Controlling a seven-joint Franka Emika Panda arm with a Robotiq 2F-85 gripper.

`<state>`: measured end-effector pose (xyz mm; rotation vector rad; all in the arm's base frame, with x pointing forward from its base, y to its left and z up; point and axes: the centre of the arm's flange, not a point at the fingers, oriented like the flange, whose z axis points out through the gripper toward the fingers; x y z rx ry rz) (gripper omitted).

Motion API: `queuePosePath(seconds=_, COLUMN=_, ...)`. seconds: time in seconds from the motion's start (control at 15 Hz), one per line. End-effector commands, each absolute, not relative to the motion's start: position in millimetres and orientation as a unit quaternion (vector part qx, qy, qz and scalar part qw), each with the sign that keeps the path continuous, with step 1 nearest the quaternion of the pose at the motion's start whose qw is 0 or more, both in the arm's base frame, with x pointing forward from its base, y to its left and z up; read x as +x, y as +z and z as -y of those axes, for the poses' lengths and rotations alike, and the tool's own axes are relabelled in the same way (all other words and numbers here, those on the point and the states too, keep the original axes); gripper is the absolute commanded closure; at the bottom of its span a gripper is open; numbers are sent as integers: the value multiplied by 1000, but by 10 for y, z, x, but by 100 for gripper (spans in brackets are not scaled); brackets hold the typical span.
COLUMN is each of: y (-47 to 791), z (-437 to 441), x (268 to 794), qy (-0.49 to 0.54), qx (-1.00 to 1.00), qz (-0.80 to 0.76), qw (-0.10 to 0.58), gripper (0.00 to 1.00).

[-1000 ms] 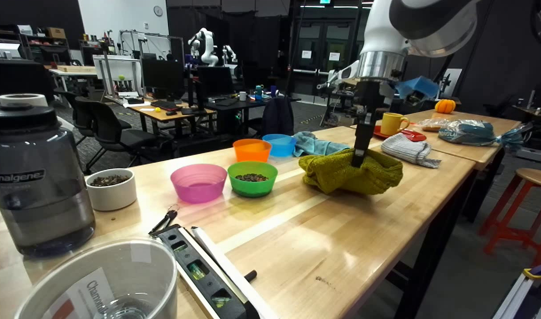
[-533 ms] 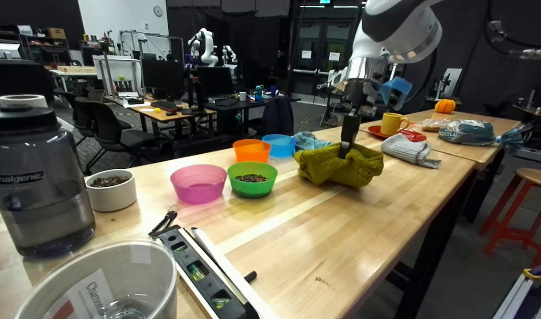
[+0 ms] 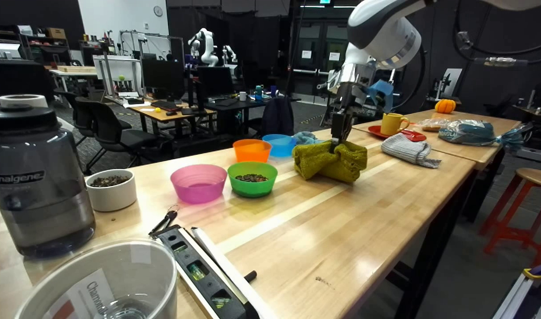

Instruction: Fold the green thing

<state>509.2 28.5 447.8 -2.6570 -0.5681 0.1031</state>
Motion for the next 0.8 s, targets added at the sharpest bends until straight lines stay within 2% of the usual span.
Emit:
queuePosePath(seconds=0.0, y=4568, z=-80, x=5241, qy=32, qx=-952, qz=189, qw=238, gripper=97)
queuePosePath(seconds=0.4, y=4552, z=100, x=5232, qy=3, qx=-939, qz=130, qw=319, gripper=97)
queuePosePath(seconds=0.73, y=4454, z=262, x=5247, qy=-3, qx=-949, qz=88, qw=304, gripper=97)
